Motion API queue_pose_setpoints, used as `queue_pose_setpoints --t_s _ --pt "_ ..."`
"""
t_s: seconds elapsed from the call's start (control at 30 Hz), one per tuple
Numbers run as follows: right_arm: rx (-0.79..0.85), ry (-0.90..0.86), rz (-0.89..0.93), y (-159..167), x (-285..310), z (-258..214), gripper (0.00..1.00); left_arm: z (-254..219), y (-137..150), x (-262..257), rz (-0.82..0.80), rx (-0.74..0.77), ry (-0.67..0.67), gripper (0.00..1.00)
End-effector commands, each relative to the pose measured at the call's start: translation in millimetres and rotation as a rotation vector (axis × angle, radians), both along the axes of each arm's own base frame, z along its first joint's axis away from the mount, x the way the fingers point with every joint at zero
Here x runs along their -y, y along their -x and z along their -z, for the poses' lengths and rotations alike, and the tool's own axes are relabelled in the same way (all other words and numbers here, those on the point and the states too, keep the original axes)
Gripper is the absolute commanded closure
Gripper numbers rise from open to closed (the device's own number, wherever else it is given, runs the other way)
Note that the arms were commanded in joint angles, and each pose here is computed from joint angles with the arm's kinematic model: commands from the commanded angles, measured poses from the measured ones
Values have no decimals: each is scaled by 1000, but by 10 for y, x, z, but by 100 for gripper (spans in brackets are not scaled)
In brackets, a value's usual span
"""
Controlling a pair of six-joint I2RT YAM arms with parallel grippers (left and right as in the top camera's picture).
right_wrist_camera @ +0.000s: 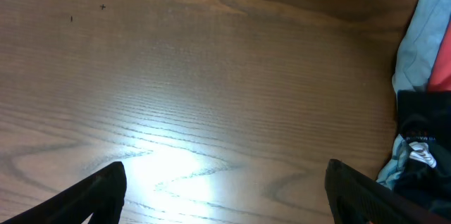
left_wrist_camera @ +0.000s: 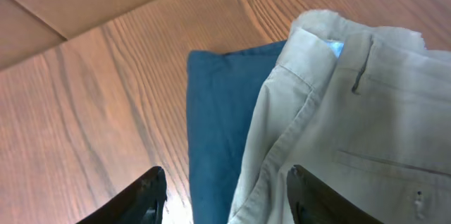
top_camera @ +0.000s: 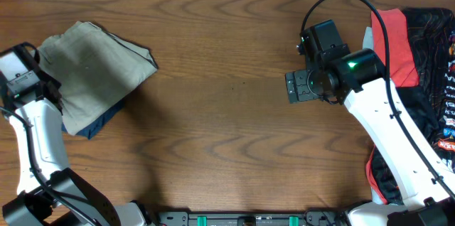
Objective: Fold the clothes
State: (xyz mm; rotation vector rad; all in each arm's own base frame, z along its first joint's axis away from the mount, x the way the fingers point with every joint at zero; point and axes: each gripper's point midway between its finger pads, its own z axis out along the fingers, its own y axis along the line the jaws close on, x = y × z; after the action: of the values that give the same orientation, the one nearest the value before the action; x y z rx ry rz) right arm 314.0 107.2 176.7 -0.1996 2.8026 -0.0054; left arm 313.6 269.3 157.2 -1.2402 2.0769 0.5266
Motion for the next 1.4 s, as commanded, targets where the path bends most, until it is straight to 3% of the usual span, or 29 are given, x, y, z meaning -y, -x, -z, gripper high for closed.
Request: queue_pose_setpoints --t_s 0.0,0.3,0.5,0.73,0.9,1.07,1.37 --pt "14 -7 11 6 20 -51 11 -57 -197 136 45 107 82 41" --pt "15 -8 11 3 17 -51 10 -73 -824 1093 433 206 258 40" --pt "14 -8 11 5 17 -50 10 42 -1020 1863 643 132 280 40" --pt "3 -7 10 31 21 -41 11 599 -1037 2621 870 -72 317 39" --pt "-4 -4 10 47 28 -35 10 1088 -934 2951 945 -204 407 35" --pt "-4 -4 10 47 28 -36 11 1330 -878 3160 1011 -234 513 34" --pt "-5 -4 10 48 28 -35 10 1434 -907 2699 873 -331 298 33"
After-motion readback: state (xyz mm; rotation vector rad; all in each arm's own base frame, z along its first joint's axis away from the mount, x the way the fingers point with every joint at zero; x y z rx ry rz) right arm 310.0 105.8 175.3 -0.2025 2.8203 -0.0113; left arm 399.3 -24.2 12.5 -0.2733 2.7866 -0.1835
